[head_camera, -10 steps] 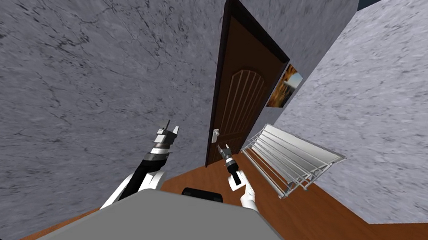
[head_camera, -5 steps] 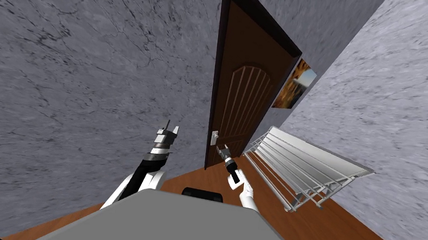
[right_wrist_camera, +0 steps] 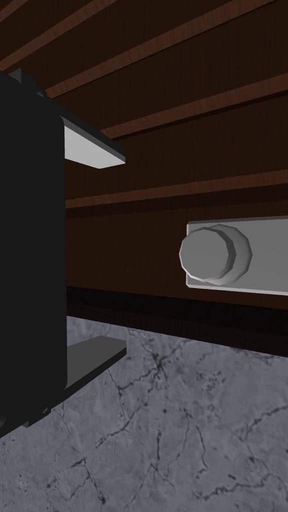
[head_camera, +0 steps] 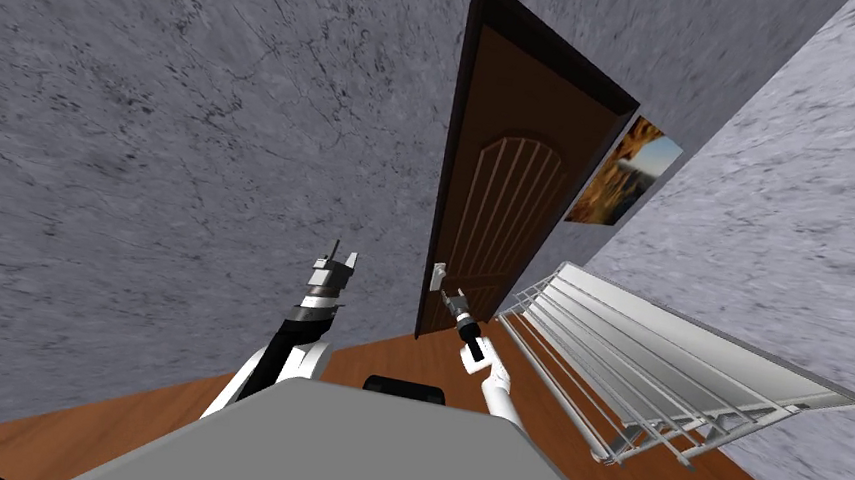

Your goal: Pull the door open

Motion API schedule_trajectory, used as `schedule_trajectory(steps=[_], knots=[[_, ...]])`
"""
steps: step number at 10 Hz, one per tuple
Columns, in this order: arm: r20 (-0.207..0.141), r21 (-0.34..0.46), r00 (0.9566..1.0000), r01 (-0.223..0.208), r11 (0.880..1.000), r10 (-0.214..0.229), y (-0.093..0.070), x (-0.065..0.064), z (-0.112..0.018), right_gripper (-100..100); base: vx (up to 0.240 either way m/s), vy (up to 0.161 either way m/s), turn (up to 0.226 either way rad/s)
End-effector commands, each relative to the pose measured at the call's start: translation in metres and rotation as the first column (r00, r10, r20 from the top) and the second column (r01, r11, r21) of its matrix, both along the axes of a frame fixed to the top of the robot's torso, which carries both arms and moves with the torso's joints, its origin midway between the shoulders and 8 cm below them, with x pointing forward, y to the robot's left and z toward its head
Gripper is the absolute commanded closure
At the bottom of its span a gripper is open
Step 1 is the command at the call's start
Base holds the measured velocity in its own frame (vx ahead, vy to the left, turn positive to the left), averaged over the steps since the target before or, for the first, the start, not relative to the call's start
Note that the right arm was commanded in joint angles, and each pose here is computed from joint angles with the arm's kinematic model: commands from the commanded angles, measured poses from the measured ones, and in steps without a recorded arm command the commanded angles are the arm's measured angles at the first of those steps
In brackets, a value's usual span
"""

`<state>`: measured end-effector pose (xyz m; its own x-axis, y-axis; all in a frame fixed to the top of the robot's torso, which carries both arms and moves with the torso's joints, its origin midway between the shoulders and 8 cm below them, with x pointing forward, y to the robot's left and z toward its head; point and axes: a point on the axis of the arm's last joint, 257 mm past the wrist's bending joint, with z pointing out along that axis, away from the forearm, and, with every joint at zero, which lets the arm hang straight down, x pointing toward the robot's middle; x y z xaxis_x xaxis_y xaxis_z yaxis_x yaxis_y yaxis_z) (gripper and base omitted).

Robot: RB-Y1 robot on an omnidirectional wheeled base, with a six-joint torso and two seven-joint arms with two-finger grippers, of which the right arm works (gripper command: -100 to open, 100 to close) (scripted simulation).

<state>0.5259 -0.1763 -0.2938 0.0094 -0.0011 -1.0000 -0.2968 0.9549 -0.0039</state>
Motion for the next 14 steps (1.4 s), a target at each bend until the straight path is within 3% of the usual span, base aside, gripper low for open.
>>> schedule_trajectory(steps=[1, 4, 5, 6, 10, 14], knots=[[0.002, -0.007, 0.9992, 0.039, 0.999, -0.039, -0.016, 0.008, 0.000, -100, -0.034, -0.011, 0.178], [0.001, -0.013, 0.9935, 0.114, 0.993, -0.114, -0.046, 0.019, -0.001, -100, -0.019, -0.022, 0.212], [0.001, -0.013, 0.9935, 0.114, 0.993, -0.114, -0.046, 0.019, -0.001, -100, -0.001, -0.020, 0.047], [0.001, -0.015, 0.9903, 0.139, 0.990, -0.139, -0.056, 0.022, -0.002, -100, -0.005, -0.014, 0.103], [-0.005, -0.012, 0.9733, 0.229, 0.973, -0.230, -0.090, 0.031, -0.005, -100, 0.002, -0.029, 0.215], [-0.012, 0.001, 0.9558, 0.294, 0.956, -0.294, -0.110, 0.039, -0.007, -100, 0.026, -0.052, 0.199]])
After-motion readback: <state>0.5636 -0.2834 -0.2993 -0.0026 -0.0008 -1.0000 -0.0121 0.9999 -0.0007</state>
